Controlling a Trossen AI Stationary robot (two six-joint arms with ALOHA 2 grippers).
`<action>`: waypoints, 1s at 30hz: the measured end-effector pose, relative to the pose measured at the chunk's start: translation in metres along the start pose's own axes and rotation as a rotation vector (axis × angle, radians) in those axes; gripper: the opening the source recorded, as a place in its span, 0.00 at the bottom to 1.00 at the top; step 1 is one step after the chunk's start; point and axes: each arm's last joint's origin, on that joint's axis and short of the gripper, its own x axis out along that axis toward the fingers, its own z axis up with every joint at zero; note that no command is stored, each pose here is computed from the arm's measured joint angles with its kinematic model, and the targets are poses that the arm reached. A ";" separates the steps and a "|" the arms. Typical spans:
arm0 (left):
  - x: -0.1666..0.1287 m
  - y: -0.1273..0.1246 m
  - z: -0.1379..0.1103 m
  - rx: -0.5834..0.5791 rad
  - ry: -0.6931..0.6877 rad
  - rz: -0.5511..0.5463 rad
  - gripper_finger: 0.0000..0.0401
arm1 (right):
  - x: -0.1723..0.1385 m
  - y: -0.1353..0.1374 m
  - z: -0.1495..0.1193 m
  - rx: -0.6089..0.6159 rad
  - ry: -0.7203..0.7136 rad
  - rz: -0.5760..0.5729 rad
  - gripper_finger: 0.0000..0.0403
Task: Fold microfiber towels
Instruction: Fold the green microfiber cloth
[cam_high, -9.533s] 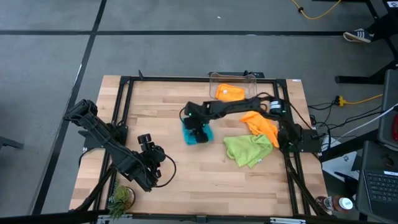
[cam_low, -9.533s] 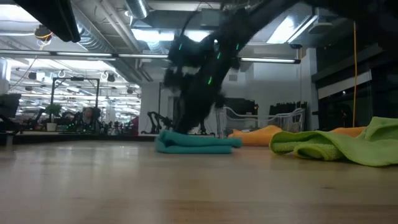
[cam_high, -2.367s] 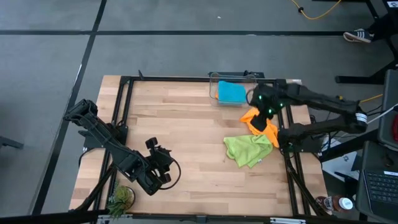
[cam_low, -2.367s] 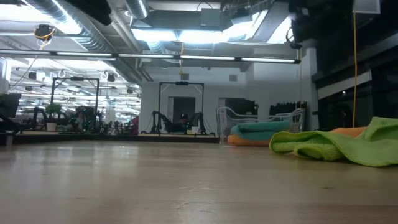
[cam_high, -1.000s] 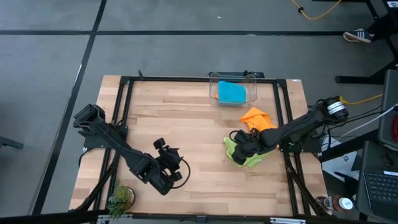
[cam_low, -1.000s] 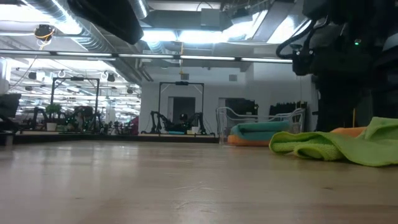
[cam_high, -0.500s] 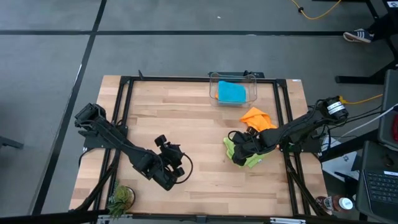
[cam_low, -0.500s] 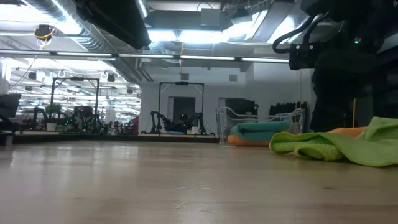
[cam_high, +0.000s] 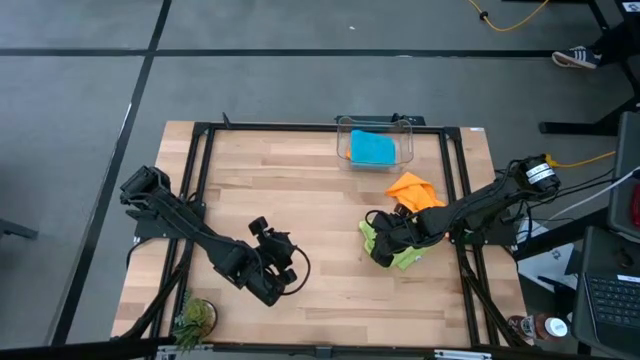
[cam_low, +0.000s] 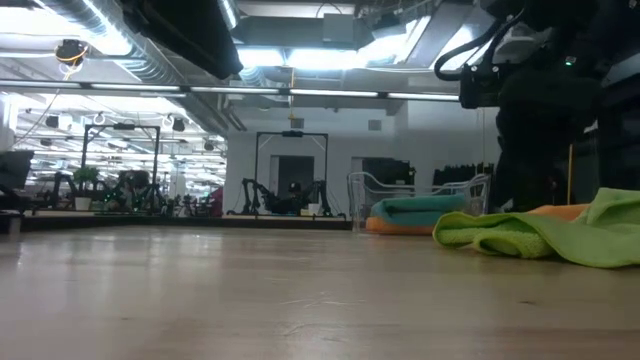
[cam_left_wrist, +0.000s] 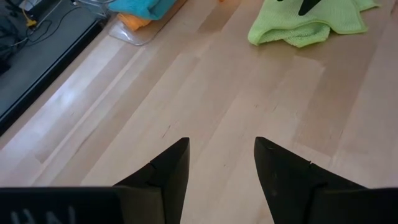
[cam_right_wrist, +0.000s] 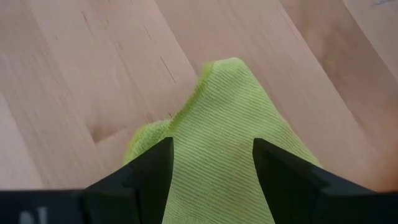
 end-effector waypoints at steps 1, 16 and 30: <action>0.000 0.000 0.000 0.000 0.000 0.000 0.43 | 0.000 0.000 0.000 -0.001 0.000 0.000 0.55; 0.000 0.000 0.000 0.001 0.000 -0.001 0.43 | 0.001 0.004 0.000 -0.004 0.058 0.089 0.55; 0.000 0.000 0.000 0.000 0.000 -0.002 0.43 | 0.040 0.011 -0.013 -0.044 0.146 -0.017 0.55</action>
